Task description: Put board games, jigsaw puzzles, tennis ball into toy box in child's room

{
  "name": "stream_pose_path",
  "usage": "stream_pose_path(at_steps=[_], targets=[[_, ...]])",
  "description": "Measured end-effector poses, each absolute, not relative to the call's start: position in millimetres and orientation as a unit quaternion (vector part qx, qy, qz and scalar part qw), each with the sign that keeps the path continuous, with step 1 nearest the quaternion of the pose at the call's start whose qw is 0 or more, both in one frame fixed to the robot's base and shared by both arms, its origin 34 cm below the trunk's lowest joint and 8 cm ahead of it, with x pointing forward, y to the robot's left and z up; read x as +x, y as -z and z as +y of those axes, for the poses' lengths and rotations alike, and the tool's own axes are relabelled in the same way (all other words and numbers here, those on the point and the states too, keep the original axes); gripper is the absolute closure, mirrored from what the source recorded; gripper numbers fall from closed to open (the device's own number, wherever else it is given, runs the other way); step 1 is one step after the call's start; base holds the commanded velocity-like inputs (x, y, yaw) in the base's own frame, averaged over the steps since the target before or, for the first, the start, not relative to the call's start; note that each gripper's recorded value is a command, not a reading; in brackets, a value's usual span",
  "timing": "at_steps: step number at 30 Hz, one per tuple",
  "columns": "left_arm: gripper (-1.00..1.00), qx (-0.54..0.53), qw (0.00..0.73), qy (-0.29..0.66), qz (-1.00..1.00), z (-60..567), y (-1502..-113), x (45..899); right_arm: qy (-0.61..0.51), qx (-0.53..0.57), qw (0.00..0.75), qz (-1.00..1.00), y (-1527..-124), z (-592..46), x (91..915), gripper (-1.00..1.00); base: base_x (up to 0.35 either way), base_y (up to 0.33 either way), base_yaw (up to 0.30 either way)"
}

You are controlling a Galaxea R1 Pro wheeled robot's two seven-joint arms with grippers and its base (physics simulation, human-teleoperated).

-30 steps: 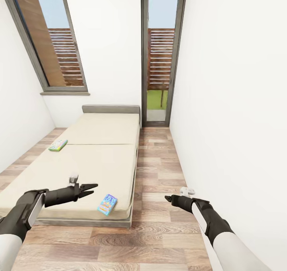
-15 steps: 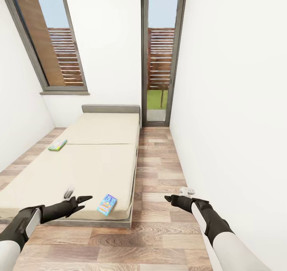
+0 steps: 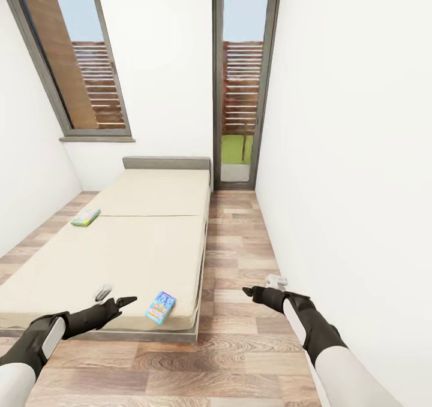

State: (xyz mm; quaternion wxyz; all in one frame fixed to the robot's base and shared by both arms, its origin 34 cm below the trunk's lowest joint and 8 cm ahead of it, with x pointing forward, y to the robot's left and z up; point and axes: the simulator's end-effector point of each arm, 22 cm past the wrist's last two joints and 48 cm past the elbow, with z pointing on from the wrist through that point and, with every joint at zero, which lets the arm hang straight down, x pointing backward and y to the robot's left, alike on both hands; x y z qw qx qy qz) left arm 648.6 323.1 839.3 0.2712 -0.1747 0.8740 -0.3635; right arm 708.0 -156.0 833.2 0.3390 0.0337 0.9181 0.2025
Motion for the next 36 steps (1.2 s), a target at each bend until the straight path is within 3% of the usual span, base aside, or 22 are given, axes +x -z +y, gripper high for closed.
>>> stream_pose_path(at_steps=[36], targets=[[-1.0, -0.191, 0.253, 0.368, 0.874, 303, -772, 641, -0.207, 0.037, 0.344, 0.915, -805, -146, 721, -1.0, 0.0, 0.0, 0.0]])
